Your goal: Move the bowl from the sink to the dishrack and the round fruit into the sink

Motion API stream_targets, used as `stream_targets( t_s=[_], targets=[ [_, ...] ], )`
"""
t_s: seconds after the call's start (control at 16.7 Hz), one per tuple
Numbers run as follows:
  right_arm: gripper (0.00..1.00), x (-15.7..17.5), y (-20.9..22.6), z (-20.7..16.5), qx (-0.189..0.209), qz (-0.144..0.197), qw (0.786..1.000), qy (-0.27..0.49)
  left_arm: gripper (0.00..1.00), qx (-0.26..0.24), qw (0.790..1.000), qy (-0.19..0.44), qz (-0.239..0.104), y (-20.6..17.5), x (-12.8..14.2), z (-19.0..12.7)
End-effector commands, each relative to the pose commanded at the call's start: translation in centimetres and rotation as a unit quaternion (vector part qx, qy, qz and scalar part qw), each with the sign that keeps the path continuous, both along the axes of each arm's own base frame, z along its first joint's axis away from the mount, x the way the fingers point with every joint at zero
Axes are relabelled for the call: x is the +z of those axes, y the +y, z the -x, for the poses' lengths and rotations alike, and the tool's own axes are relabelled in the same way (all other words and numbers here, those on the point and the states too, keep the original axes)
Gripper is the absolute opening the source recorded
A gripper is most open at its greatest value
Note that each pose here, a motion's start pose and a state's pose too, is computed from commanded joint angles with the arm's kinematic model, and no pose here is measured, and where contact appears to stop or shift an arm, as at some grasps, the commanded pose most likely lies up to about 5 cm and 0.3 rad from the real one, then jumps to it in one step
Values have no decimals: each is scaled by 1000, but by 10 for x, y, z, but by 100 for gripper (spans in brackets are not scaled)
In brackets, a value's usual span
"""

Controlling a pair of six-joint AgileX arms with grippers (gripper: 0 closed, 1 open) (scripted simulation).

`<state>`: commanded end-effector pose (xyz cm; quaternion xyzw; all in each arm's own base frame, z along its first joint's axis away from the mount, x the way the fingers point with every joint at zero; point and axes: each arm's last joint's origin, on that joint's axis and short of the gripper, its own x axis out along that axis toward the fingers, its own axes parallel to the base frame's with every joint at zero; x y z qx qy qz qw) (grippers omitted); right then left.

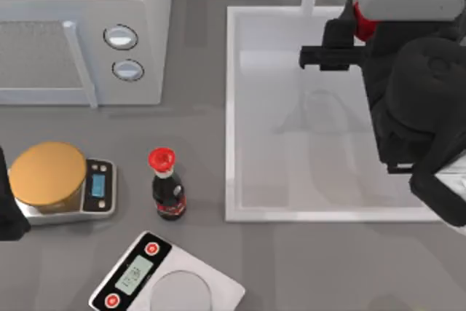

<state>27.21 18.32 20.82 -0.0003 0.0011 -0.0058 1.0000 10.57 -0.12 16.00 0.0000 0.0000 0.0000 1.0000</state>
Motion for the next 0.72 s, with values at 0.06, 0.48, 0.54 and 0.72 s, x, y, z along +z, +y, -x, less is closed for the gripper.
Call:
stream_targets(
  t_s=[0.06,0.48,0.54,0.72],
  targets=[
    [0,-3,1,-1,1,0,1000,0,100,0,1000,0,0,0,0,0],
    [0,-79,11,-11,-2,-3,1000,-4,100,0,1000,0,0,0,0,0],
    [0,-91,10,-10,-2,-5,1000,-7,100,0,1000,0,0,0,0,0],
    [0,-127,5,-5,-1,-6,1000,-8,100,0,1000,0,0,0,0,0]
  ],
)
